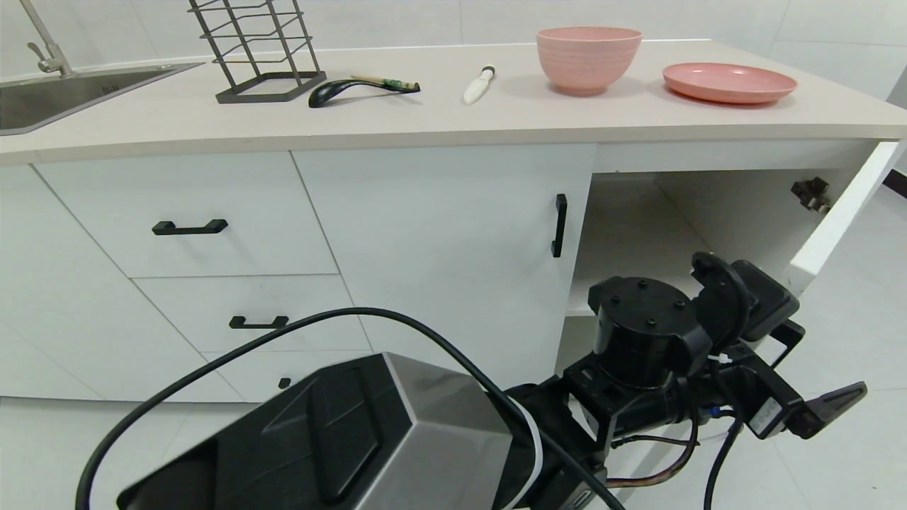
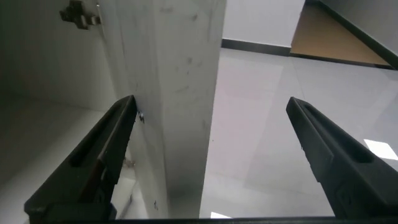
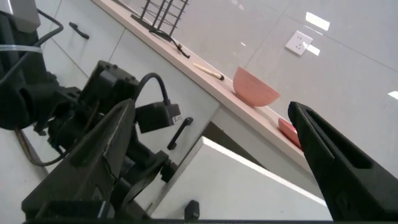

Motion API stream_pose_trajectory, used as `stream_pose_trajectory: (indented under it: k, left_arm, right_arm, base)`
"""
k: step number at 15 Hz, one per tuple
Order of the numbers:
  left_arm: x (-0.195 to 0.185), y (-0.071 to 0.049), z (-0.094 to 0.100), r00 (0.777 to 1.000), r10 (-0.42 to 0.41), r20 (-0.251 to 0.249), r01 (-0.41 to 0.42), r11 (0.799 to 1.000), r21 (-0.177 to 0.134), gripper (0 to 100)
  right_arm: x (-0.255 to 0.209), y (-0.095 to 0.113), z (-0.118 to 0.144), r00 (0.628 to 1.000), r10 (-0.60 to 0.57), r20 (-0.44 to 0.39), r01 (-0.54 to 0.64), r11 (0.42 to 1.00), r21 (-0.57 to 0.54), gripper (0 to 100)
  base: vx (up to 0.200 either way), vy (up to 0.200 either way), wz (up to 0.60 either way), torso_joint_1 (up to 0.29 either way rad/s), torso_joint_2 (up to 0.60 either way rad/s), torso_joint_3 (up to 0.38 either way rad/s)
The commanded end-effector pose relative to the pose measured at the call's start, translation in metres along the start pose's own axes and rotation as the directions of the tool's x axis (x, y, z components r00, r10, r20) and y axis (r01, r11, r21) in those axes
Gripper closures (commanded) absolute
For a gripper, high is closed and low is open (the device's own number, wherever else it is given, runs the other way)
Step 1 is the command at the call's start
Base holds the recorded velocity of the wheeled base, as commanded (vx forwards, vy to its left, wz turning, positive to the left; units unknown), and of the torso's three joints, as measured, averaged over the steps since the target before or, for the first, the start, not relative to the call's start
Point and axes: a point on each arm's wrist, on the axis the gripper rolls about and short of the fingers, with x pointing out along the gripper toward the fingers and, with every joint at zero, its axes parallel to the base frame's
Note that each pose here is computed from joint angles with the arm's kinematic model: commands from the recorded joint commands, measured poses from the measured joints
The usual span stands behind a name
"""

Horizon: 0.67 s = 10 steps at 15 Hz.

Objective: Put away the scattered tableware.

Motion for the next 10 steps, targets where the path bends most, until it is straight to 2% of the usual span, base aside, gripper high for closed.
stream_pose_trajectory:
  k: [1, 6, 10]
  left_arm:
    - [0.004, -0.008, -0.01, 1.0, -0.017, -0.016, 0.017, 1.0, -0.007, 0]
    - [0.011, -0.018, -0.022, 0.999, -0.044, -0.03, 0.044, 0.999, -0.014, 0]
    - [0.023, -0.029, -0.025, 0.997, -0.072, 0.0, 0.072, 0.997, -0.007, 0]
  right_arm:
    - [0.002, -0.001, -0.003, 1.0, 0.002, -0.011, -0.002, 1.0, 0.011, 0]
    - [0.002, -0.001, -0.001, 1.0, 0.0, -0.004, 0.0, 1.0, 0.004, 0]
    - [0.003, -0.004, 0.003, 1.0, -0.006, 0.014, 0.007, 1.0, -0.014, 0]
  base:
    - [0.0, 0.0, 0.0, 0.0, 0.0, 0.0]
    - [0.0, 0.0, 0.0, 0.0, 0.0, 0.0]
    - [0.0, 0.0, 0.0, 0.0, 0.0, 0.0]
